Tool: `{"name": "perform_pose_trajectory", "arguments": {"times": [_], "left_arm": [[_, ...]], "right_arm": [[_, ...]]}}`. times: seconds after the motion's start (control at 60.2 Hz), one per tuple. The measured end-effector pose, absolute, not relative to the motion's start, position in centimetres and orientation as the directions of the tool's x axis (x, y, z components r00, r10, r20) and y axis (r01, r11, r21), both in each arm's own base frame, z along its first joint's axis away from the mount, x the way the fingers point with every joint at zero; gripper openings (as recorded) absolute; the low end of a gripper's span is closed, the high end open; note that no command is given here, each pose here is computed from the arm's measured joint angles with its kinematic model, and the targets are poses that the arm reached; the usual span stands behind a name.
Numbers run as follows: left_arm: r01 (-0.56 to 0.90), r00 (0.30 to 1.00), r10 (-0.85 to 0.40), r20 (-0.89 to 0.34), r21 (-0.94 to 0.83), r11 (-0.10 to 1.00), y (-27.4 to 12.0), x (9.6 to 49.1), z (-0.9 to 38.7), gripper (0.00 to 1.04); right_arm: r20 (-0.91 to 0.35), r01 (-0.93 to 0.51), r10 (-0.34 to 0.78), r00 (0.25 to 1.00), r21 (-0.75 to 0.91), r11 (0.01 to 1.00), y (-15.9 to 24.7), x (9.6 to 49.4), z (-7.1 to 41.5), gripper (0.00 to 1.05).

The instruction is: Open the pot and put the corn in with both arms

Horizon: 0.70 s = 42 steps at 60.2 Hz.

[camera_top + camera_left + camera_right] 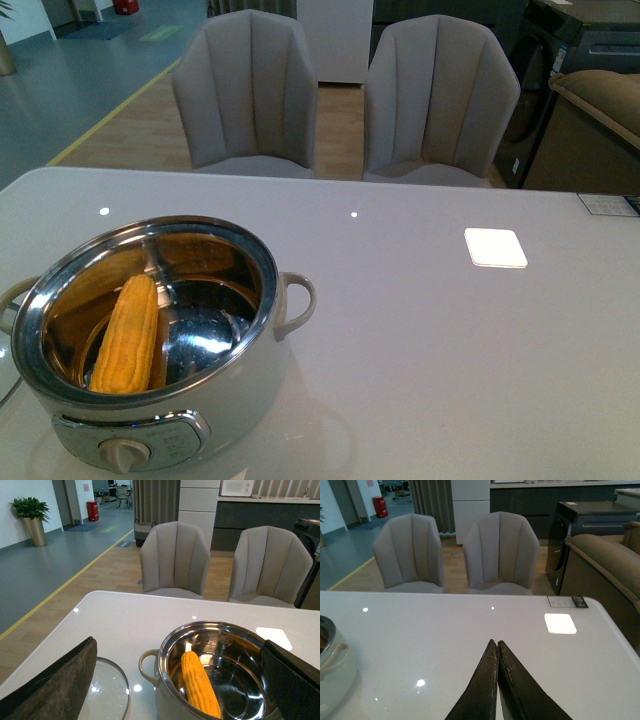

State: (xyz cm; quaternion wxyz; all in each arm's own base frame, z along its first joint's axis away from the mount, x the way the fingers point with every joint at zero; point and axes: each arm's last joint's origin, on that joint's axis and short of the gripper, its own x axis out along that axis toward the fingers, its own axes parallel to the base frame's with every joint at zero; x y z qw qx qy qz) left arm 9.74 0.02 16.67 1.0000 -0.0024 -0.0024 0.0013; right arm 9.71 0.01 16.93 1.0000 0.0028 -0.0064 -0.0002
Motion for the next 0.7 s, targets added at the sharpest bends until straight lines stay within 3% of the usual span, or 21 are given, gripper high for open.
{"name": "perform_pose_trajectory", "arguments": {"times": [0.149, 0.647, 0.697], "left_arm": [[-0.003, 1.0, 0.003, 0.005, -0.005, 1.0, 0.02, 9.74, 16.67, 0.98], [-0.003, 1.0, 0.003, 0.005, -0.005, 1.0, 0.02, 9.74, 16.67, 0.98], [-0.003, 1.0, 0.003, 0.005, -0.005, 1.0, 0.02, 9.74, 16.67, 0.98]], "right_arm": [[0.013, 0.0, 0.0, 1.0, 0.005, 1.0, 0.01, 9.7, 16.93, 0.02], [0.014, 0.0, 0.0, 1.0, 0.005, 1.0, 0.01, 9.7, 16.94, 0.94], [0.014, 0.0, 0.0, 1.0, 0.005, 1.0, 0.01, 9.7, 16.94, 0.97]]}}
